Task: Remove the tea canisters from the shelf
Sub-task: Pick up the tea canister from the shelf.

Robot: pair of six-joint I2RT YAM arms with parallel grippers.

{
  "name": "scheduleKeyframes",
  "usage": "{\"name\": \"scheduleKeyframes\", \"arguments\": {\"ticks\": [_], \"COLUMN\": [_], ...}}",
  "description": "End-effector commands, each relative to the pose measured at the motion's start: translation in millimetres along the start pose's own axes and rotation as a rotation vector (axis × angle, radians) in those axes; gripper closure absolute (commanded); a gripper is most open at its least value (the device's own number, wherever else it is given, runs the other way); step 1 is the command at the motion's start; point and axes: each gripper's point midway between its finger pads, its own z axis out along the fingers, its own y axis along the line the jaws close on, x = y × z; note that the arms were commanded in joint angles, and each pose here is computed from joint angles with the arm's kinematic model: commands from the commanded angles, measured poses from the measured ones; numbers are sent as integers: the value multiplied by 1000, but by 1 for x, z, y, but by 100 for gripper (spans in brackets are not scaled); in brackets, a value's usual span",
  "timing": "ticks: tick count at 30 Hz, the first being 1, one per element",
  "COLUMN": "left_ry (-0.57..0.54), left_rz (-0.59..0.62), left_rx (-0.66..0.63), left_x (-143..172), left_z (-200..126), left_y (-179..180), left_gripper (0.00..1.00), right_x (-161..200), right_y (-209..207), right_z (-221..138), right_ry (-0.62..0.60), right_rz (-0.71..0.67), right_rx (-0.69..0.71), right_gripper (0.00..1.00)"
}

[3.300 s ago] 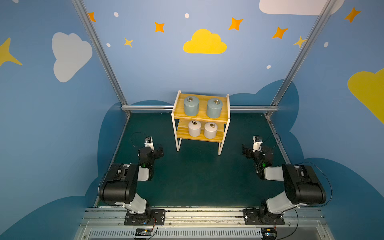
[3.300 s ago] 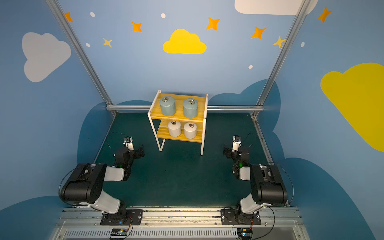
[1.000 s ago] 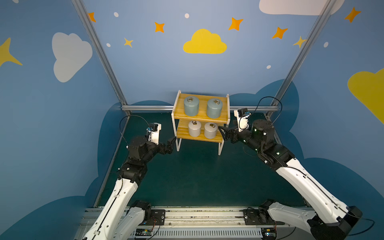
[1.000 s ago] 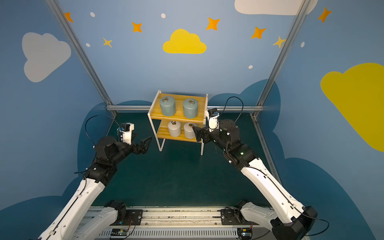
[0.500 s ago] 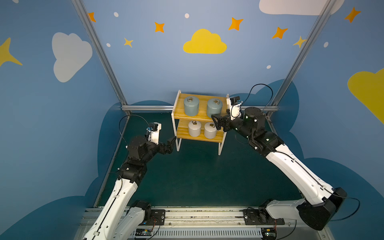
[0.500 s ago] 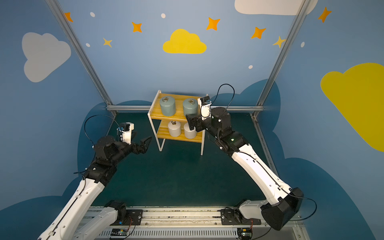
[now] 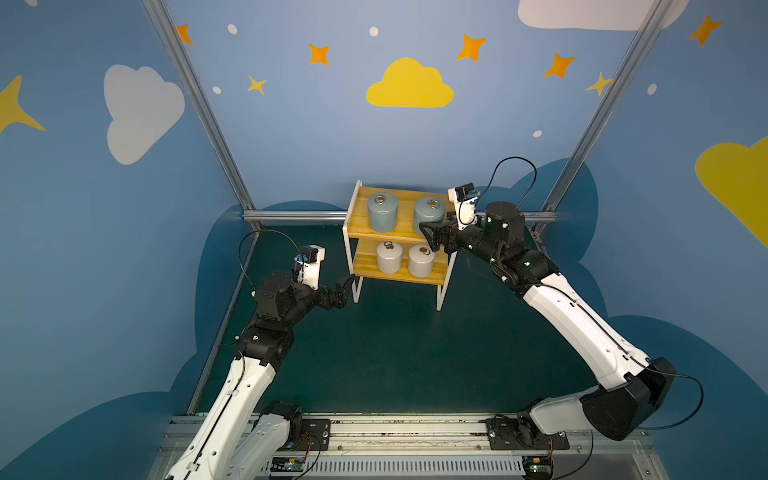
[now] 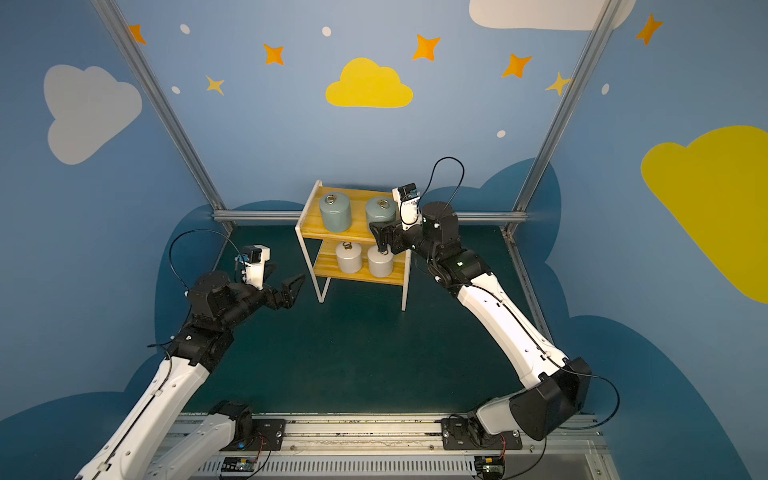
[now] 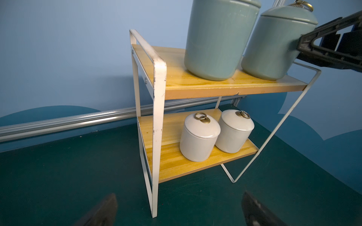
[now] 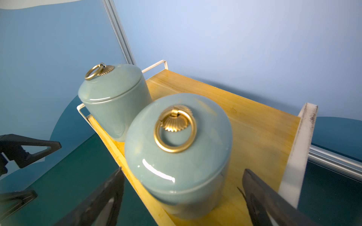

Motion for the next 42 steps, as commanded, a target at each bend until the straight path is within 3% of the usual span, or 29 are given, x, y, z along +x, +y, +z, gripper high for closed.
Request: {"name": "scheduleKeyframes", "arguments": {"ticks": [1,18,34,42], "left_ry": [-37,-30,-28,-27], "left_rz": [26,29,32,35], "left_rx": [25,39,46,43], "left_x": [-17,-17,-17,-17], "left_z": [-3,1,1,0], "left_y": [-7,-8,-9,-9], "left_gripper": [0,0,0,0], "right_x": [-14,-20,-17,-14], "right_y": [3,10,12,10], "right_z": [2,17,31,35], "right_ry": [-33,-47,-24,-15], "right_rz": [-3,-9,-26,-37], "right_rx": [-62,-235,-286,-277], "right_gripper": [4,4,5,17]}}
